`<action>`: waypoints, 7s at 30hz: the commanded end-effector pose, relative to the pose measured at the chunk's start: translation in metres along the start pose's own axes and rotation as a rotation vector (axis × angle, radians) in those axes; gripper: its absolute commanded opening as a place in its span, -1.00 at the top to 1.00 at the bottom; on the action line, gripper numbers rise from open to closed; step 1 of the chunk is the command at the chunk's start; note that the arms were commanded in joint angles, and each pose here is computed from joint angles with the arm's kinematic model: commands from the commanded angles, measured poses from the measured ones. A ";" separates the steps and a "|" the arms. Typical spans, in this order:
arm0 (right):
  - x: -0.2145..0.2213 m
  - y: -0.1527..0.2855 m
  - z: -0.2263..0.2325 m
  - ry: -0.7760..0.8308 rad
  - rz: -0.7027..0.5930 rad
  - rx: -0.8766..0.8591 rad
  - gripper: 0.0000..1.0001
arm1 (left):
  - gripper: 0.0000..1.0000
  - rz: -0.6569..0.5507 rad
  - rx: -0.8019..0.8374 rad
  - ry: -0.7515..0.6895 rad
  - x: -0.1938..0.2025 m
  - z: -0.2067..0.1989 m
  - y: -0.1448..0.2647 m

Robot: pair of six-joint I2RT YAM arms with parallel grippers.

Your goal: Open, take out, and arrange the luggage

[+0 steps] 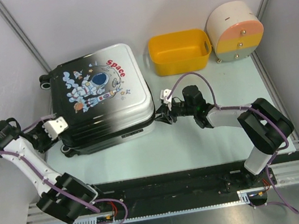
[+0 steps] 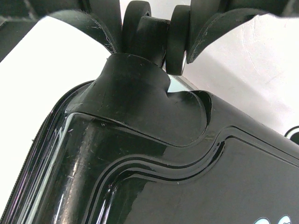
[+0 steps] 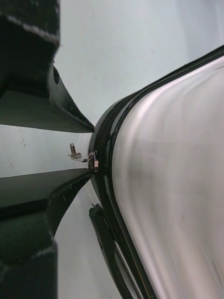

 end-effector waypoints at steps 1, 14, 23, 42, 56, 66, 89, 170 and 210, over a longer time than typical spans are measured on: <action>0.009 -0.004 0.005 0.034 0.031 -0.012 0.14 | 1.00 -0.053 -0.071 0.065 -0.006 0.007 0.013; 0.012 -0.008 -0.008 0.012 0.058 0.072 0.98 | 1.00 -0.045 -0.065 0.086 0.001 0.009 0.012; 0.007 0.014 -0.080 0.055 0.073 0.278 1.00 | 1.00 -0.021 -0.055 0.098 0.014 0.013 0.009; -0.009 -0.055 -0.147 0.175 -0.125 0.267 1.00 | 1.00 0.019 0.011 0.153 0.036 0.006 -0.007; -0.029 -0.081 -0.106 0.075 -0.182 0.085 1.00 | -0.99 -0.323 -0.094 0.363 -0.077 -0.012 0.037; -0.031 -0.092 -0.057 0.007 -0.164 -0.049 1.00 | -0.99 -0.545 0.136 0.665 -0.185 0.022 0.046; -0.053 -0.087 0.052 0.023 -0.098 -0.017 1.00 | -0.99 -0.485 -0.749 0.770 -0.349 0.165 -0.173; 0.024 0.047 -0.110 0.125 0.051 0.244 1.00 | -0.54 -0.168 0.509 0.947 -0.213 0.002 -0.264; -0.013 0.075 -0.128 -0.067 0.154 0.272 -0.42 | -1.00 -0.317 0.009 0.932 -0.185 0.113 -0.121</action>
Point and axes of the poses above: each gripper's point midway between its finger pads, its own y axis back along the fingers, its own z axis along the line the jaws close on, x = y × z, the point moved 2 cm from there along y, back along the fingers, and after that the axes turned 13 degrees about y, right-handed, at the moved point
